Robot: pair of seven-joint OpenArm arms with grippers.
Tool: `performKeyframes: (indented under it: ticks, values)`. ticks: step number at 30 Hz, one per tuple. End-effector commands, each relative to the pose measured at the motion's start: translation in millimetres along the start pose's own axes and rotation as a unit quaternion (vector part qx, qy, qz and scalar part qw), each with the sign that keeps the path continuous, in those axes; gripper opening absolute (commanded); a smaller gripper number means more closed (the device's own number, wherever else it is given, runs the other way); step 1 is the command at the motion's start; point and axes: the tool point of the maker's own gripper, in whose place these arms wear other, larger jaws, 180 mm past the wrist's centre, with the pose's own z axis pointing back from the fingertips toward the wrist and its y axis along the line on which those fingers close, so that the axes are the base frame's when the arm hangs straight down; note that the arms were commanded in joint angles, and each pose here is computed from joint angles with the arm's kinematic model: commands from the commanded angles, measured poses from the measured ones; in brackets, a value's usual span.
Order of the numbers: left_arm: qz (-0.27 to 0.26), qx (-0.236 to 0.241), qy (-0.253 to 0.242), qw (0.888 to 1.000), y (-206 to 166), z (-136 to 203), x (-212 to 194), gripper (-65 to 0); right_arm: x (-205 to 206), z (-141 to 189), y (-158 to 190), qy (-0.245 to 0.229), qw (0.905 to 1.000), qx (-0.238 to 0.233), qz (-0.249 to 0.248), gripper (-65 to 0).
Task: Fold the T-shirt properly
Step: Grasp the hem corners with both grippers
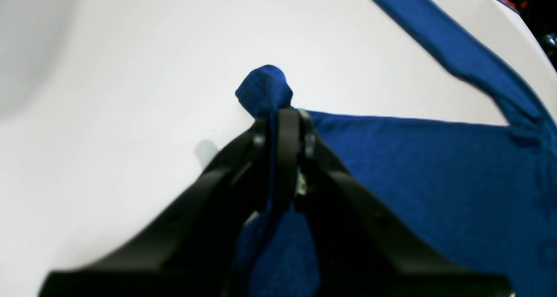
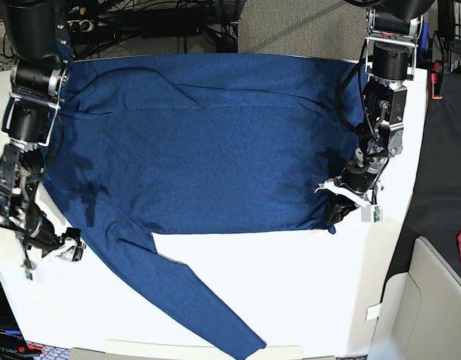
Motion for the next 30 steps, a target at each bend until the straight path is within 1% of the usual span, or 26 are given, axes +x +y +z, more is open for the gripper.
performKeyframes:
  ticks: [1,4,8,10,12,18,27,29,30]
  values:
    - [-0.007,-0.008,-0.032,0.999,-3,-1,25,-65.0,27,5,-4,-0.028,0.9996,-0.007,0.004,-22.7]
    - [-0.007,-0.009,-0.031,0.999,-4,0,24,-65.0,12,-5,-7,0.003,0.9992,-0.031,0.024,-22.7]
    - [-0.006,-0.008,-0.028,1.000,-3,1,20,-65.0,3,-9,-14,0.007,0.9976,-0.052,0.045,-22.7]
    - [-0.005,-0.008,-0.027,1.000,-3,1,19,-65.0,-9,-14,-18,0.025,0.9971,-0.056,0.045,-22.7]
    - [-0.005,-0.008,-0.027,1.000,-3,1,19,-65.0,-18,-17,-22,0.036,0.9968,-0.058,0.042,-22.7]
    - [-0.005,-0.008,-0.027,1.000,-3,1,19,-65.0,-38,-23,-29,0.043,0.9963,-0.062,0.040,-22.7]
    - [-0.005,-0.009,-0.028,1.000,-4,1,19,-65.0,-80,-33,-26,0.092,0.9940,-0.053,0.026,-22.9]
    - [-0.005,-0.009,-0.028,1.000,-4,1,19,-65.0,-92,-37,-17,0.103,0.9934,-0.045,0.024,-26.0]
    - [-0.005,-0.009,-0.028,1.000,-4,1,19,-65.0,-97,-38,-11,0.107,0.9932,-0.039,0.024,-30.3]
